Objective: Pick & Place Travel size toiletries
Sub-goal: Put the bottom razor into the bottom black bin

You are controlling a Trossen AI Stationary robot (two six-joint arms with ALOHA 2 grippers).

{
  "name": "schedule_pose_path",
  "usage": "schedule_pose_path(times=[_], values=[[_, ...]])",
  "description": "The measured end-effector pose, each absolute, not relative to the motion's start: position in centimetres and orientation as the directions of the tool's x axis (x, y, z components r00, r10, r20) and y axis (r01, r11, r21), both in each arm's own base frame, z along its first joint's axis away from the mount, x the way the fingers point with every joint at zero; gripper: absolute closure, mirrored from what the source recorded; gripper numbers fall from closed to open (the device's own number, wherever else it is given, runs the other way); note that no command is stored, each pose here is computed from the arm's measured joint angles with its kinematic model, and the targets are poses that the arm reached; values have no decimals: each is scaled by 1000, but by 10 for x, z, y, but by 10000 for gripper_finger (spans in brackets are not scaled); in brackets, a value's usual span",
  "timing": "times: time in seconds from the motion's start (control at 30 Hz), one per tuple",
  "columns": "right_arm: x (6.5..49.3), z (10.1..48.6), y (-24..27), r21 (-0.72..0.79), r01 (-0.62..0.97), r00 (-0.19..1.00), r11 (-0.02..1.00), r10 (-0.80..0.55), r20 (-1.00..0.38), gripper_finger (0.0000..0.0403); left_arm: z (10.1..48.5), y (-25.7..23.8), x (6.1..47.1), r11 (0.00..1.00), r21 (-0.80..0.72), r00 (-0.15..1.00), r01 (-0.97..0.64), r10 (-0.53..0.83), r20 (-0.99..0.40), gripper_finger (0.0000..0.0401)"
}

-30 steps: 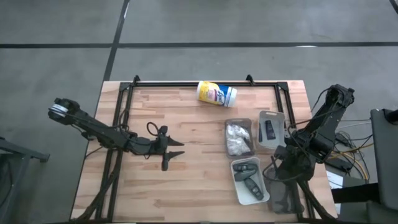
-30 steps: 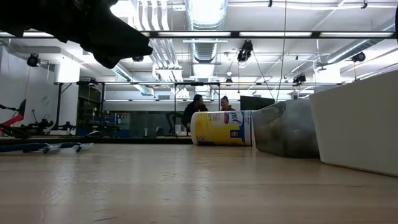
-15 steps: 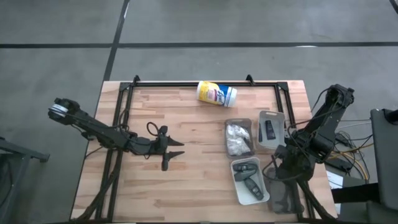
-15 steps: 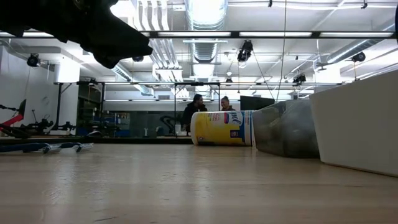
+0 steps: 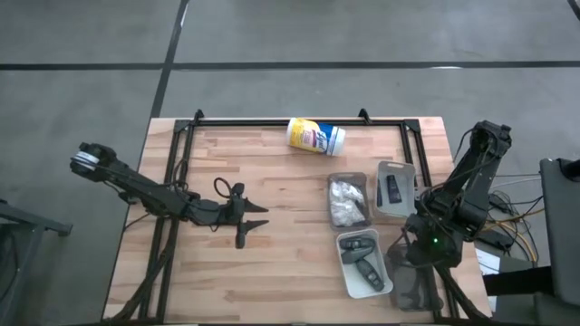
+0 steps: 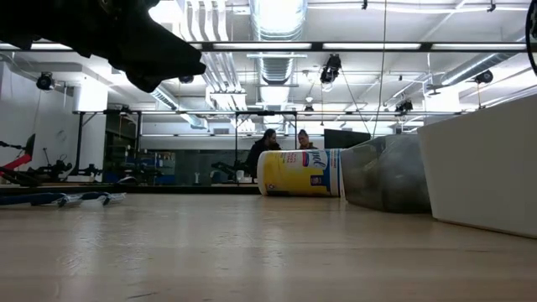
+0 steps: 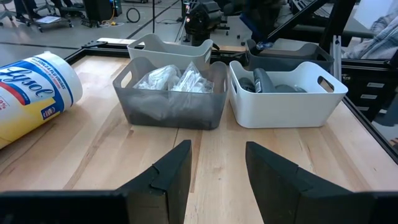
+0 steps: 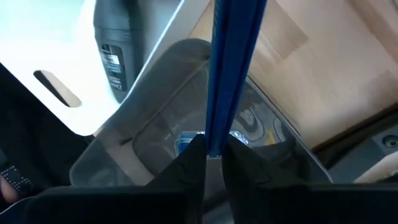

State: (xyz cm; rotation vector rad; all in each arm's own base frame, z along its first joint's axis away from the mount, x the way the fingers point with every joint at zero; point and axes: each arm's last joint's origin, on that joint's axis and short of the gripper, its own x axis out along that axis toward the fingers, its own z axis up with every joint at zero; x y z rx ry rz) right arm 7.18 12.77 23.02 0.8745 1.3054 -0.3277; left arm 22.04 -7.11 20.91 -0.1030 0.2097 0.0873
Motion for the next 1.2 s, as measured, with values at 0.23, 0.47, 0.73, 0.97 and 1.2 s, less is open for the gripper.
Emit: schedule_pose_path(times=[0.23,0.47,0.73,0.97,1.2], values=[[71,228,128,369,674,270,640,252,-929,339,209,-71,220,990,-97,974,-98,76,-212,245],[71,228,128,369,673,270,641,252,-929,314,209,-71,220,990,-100,974,-99,76,-212,245],[71,228,128,369,671,270,643,252,-929,293,209,-71,220,990,-100,974,-99,76,-213,245],[71,228,128,374,666,278,645,251,-927,276,208,-71,220,990,-99,974,-99,76,-214,245],[73,229,128,392,628,325,672,231,-917,258,208,-71,220,990,-99,974,-99,76,-214,245]])
